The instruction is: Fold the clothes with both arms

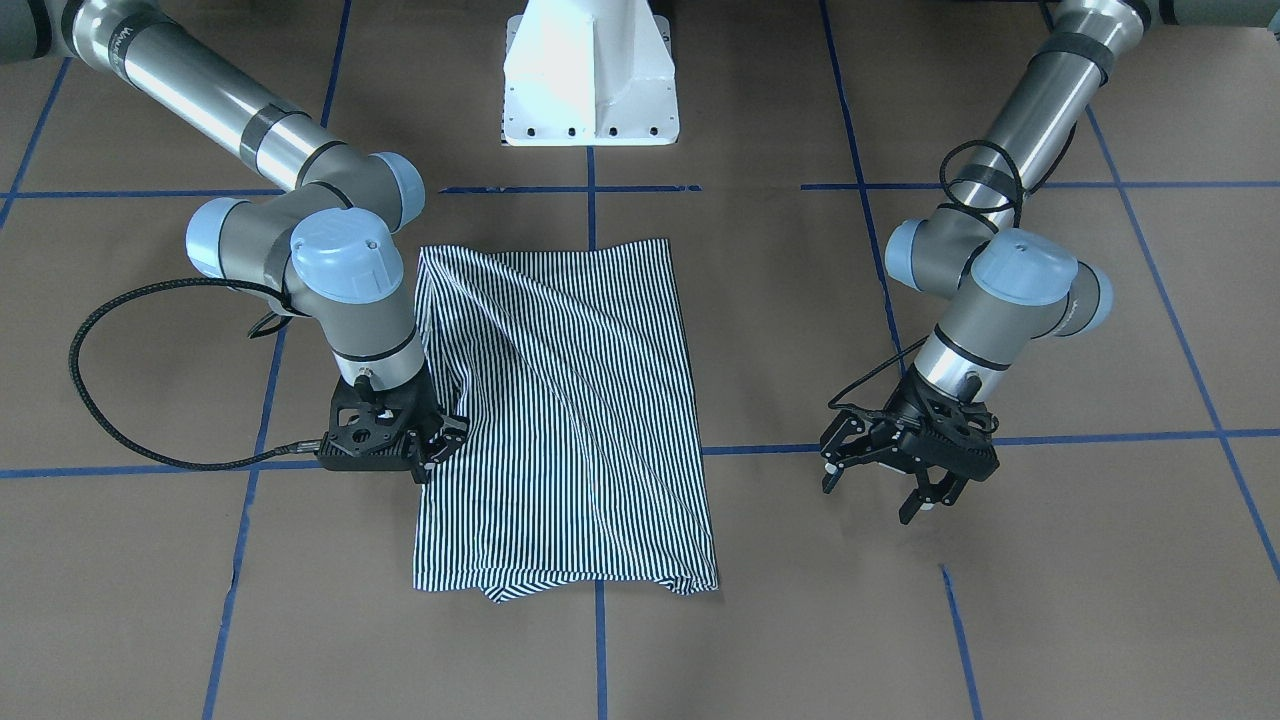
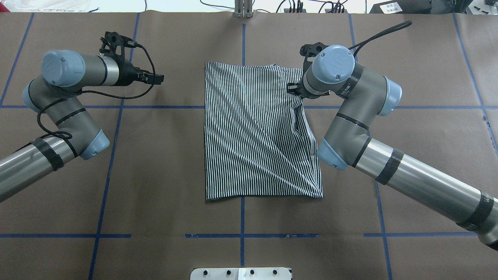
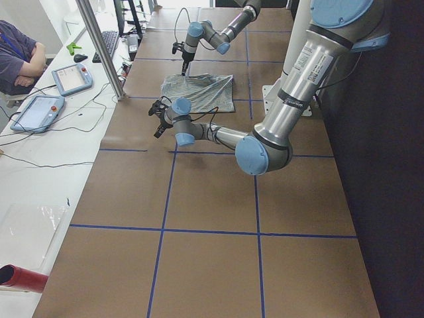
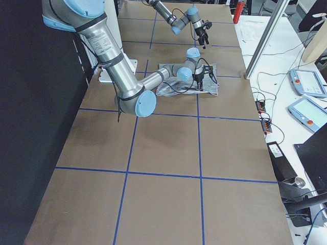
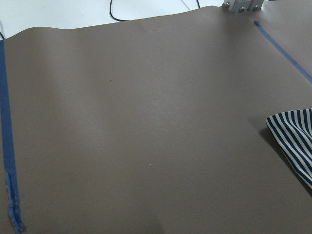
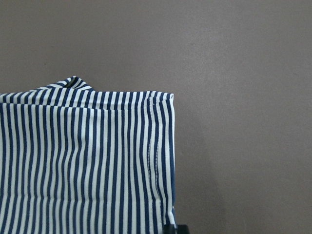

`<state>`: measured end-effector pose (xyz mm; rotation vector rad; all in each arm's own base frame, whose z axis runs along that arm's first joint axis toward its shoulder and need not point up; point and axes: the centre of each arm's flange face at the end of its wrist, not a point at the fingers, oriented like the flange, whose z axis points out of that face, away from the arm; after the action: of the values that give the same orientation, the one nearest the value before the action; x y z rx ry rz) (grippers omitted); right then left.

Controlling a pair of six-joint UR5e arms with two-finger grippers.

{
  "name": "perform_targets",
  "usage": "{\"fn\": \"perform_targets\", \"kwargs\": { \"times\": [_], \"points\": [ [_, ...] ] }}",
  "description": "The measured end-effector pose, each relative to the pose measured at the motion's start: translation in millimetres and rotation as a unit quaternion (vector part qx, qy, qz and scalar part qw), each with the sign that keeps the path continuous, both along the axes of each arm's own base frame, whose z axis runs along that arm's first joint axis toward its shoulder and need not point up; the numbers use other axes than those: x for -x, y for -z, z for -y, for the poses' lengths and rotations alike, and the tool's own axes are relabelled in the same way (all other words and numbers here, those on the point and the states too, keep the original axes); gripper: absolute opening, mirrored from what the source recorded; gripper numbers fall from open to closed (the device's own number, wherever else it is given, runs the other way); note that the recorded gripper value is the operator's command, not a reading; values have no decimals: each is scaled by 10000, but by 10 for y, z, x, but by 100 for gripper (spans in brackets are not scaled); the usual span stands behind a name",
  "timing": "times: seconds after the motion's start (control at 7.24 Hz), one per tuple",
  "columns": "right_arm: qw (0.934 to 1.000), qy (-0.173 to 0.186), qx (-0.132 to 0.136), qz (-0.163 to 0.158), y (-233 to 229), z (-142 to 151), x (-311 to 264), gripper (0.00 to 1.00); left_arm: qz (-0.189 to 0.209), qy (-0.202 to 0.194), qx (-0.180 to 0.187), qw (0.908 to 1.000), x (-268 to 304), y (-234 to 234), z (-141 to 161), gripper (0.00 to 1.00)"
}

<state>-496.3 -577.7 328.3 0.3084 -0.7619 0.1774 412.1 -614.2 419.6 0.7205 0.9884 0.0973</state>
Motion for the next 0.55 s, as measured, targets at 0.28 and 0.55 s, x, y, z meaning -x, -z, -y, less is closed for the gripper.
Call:
{"fn": "perform_targets", "kwargs": {
  "times": [0.28,0.55],
  "points": [
    [9999,-5,-87,74,118,87,-98,100,-25,-13,-3,10000,-3,38,-7,100],
    [9990,73,-125,430,334,70,-339,100,-170,8,55,9998,15,169,-41,100]
  ]
}}
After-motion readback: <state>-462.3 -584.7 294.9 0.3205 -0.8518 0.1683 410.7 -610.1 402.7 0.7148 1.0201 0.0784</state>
